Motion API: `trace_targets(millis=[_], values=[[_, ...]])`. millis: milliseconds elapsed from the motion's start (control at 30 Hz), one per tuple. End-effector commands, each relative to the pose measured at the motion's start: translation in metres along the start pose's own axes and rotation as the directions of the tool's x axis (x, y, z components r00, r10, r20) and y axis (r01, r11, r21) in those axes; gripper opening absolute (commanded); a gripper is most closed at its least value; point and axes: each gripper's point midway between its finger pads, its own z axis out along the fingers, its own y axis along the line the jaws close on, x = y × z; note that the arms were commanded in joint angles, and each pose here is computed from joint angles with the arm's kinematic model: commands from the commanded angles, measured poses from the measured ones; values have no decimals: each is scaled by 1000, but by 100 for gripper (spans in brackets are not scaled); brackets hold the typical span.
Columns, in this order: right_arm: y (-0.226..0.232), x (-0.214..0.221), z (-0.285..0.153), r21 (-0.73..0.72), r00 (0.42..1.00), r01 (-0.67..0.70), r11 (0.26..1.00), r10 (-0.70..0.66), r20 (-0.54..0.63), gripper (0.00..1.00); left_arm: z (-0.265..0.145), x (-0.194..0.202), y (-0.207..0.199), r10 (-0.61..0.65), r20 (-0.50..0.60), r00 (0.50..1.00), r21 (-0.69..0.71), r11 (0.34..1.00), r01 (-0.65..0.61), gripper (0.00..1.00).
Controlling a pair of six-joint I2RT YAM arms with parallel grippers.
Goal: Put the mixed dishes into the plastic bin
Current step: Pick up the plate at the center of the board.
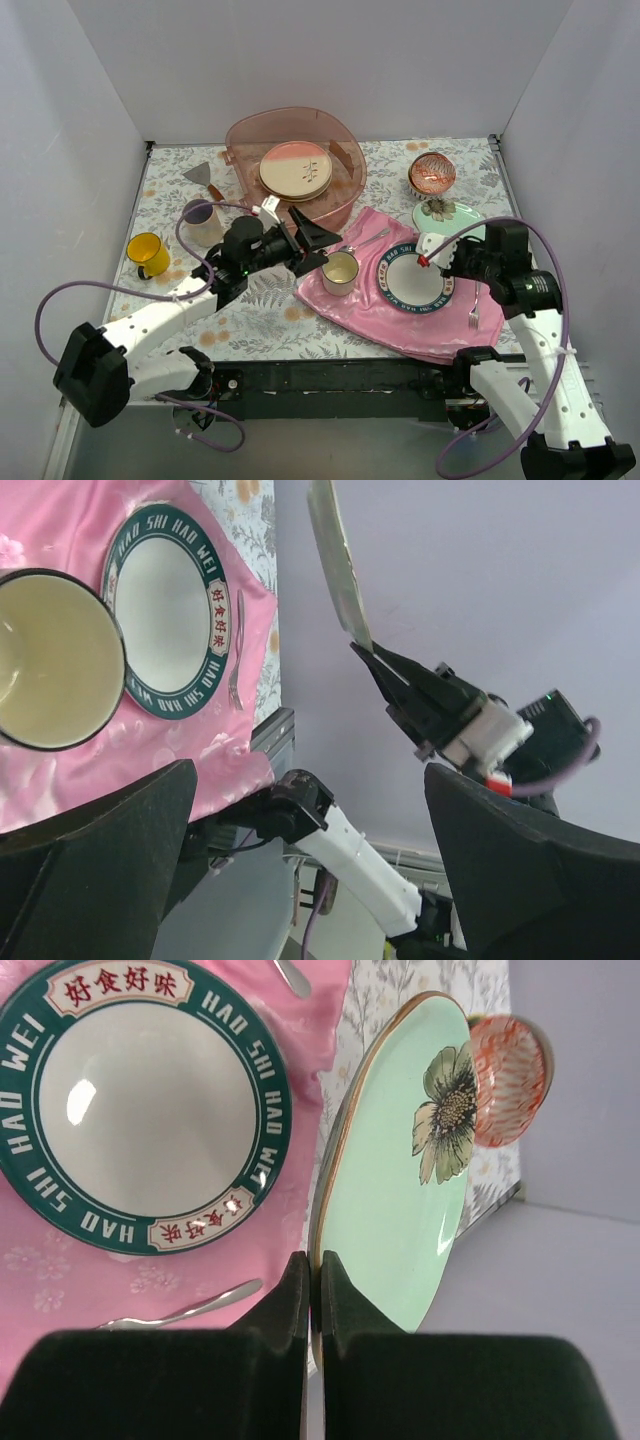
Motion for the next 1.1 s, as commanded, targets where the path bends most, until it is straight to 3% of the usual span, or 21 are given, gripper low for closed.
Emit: trace_targets(millis=[0,233,500,967,1067], values=[[-37,-51,-34,169,934,293,941,-320,159,1,29,0,-37,-252,47,966,-9,967,253,98],[-21,-74,-39,204,852,399,894,-444,278,1,80,26,-33,-295,24,955,-106,949,296,98],[-9,-82,-38,197,811,438,877,-480,334,1,112,34,-20,-318,29,948,-163,934,318,97],[-5,-74,-30,191,821,436,879,-476,315,1,102,33,-32,-289,36,957,-116,949,292,87],[-6,-71,-28,190,836,418,888,-458,303,1,92,33,-38,-262,33,965,-77,961,264,77]])
